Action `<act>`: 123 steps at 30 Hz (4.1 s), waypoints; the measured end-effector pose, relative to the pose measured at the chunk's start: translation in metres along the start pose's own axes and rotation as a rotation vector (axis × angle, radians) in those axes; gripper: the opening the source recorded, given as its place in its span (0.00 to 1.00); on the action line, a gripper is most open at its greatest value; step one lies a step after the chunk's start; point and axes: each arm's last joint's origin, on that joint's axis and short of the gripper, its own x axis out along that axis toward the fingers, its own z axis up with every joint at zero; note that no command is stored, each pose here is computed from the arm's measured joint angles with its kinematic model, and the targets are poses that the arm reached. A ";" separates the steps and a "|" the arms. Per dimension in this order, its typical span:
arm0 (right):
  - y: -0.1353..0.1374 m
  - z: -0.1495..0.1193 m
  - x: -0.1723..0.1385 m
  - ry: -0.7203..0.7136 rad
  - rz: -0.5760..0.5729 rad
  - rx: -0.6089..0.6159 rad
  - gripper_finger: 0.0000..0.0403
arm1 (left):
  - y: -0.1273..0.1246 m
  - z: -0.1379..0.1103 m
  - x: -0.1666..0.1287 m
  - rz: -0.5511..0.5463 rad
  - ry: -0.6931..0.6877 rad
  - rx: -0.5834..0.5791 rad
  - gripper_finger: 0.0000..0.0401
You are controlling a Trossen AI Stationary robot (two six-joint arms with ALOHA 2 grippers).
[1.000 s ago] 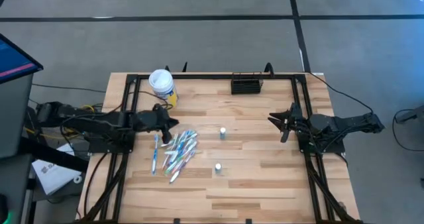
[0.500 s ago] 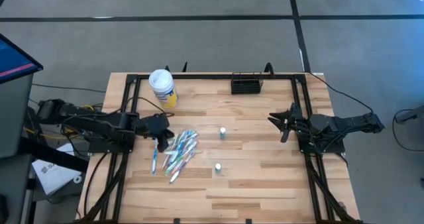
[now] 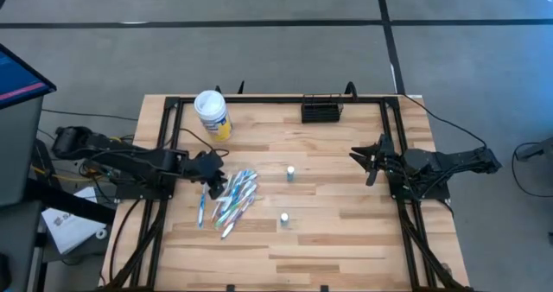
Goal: Pick & Place toothbrushing station
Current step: Put the orange toothbrush into the black mesh organizer
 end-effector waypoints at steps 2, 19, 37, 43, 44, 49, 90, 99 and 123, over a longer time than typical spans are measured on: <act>0.000 0.000 0.000 0.000 0.000 0.000 0.24 | 0.000 -0.001 0.004 0.015 0.021 0.001 0.35; 0.000 0.000 0.000 0.000 -0.001 -0.001 0.24 | -0.004 -0.005 0.026 0.039 0.068 -0.010 0.33; 0.000 0.000 0.000 -0.001 -0.002 0.000 0.24 | -0.007 0.000 0.018 -0.051 0.051 -0.027 0.00; 0.000 0.000 0.000 -0.001 -0.002 0.015 0.24 | -0.007 0.005 0.005 -0.087 -0.026 -0.026 0.00; 0.000 0.000 0.000 -0.001 -0.002 0.016 0.24 | -0.007 0.007 0.002 -0.093 -0.046 -0.022 0.00; 0.000 0.000 0.000 -0.001 -0.002 0.017 0.24 | -0.006 0.012 -0.012 -0.112 -0.138 -0.001 0.00; 0.045 0.071 0.057 -0.225 0.089 -0.160 0.24 | -0.032 0.103 -0.048 -0.217 -0.852 0.373 0.00; 0.046 0.086 0.109 -0.136 0.133 -0.201 0.24 | -0.034 0.139 -0.041 -0.244 -0.889 0.406 0.00; 0.055 0.098 0.183 -0.067 0.319 -0.221 0.24 | -0.043 0.180 -0.015 -0.163 -0.960 0.492 0.00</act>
